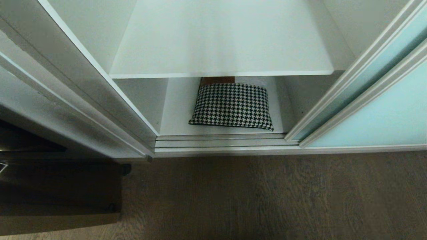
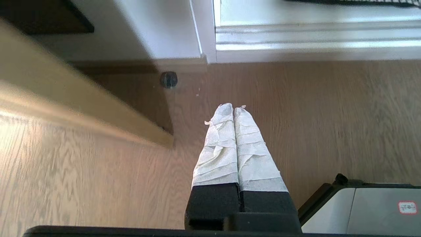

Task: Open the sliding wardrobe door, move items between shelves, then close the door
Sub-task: Open the door, then place the pillow on the higher shelf

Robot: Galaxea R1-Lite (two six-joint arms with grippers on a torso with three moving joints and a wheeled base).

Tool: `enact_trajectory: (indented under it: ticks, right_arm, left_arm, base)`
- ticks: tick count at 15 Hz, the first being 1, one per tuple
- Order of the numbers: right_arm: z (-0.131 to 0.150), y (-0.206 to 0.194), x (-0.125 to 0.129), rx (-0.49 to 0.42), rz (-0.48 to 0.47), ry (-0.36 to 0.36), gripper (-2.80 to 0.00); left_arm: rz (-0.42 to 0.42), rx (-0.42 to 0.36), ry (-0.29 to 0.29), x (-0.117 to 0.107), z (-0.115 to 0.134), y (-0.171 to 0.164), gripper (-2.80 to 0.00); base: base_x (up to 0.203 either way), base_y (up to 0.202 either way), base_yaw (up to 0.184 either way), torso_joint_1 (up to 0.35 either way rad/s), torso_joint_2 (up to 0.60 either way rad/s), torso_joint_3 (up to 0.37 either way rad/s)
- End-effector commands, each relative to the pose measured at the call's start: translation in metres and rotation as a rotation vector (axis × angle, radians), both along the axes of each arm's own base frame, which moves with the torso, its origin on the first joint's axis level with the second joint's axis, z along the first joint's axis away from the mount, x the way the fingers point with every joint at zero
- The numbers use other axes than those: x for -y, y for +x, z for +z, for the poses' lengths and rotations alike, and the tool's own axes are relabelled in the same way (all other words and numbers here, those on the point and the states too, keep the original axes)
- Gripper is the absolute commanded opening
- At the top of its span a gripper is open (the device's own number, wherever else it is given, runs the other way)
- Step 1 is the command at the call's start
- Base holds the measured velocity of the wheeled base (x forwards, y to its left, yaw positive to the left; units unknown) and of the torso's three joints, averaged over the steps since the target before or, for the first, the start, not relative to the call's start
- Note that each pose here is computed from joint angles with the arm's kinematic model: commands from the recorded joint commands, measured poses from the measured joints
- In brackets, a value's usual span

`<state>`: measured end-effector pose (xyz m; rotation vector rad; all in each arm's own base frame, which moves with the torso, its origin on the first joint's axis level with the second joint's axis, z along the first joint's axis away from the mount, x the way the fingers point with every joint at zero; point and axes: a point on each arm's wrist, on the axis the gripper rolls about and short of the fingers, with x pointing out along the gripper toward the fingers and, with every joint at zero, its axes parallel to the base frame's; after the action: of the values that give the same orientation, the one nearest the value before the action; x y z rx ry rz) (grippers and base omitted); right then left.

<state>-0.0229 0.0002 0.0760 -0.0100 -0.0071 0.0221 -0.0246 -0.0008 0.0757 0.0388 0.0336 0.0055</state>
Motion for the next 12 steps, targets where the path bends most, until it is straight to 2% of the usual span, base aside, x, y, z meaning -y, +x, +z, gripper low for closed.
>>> enact_trajectory:
  ticks: [1, 9, 12]
  right_arm:
    - [0.0000, -0.0001, 0.0000, 0.002, 0.001, 0.001, -2.80]
    - [0.0000, -0.0001, 0.0000, 0.002, 0.001, 0.000, -2.80]
    - [-0.0001, -0.0001, 0.0000, 0.002, 0.001, 0.000, -2.80]
  left_arm:
    - [0.000, -0.003, 0.000, 0.0000, -0.0001, 0.0002, -2.80]
    - [-0.002, -0.003, 0.003, 0.0000, -0.0001, 0.0002, -2.80]
    - [-0.003, -0.002, 0.000, 0.0001, 0.0001, 0.0003, -2.80]
  base:
    - [0.190, 0.000, 0.004, 0.003, 0.00, 0.002]
    - [0.193, 0.000, 0.000, 0.003, 0.00, 0.000]
    - [0.042, 0.000, 0.000, 0.005, 0.00, 0.002]
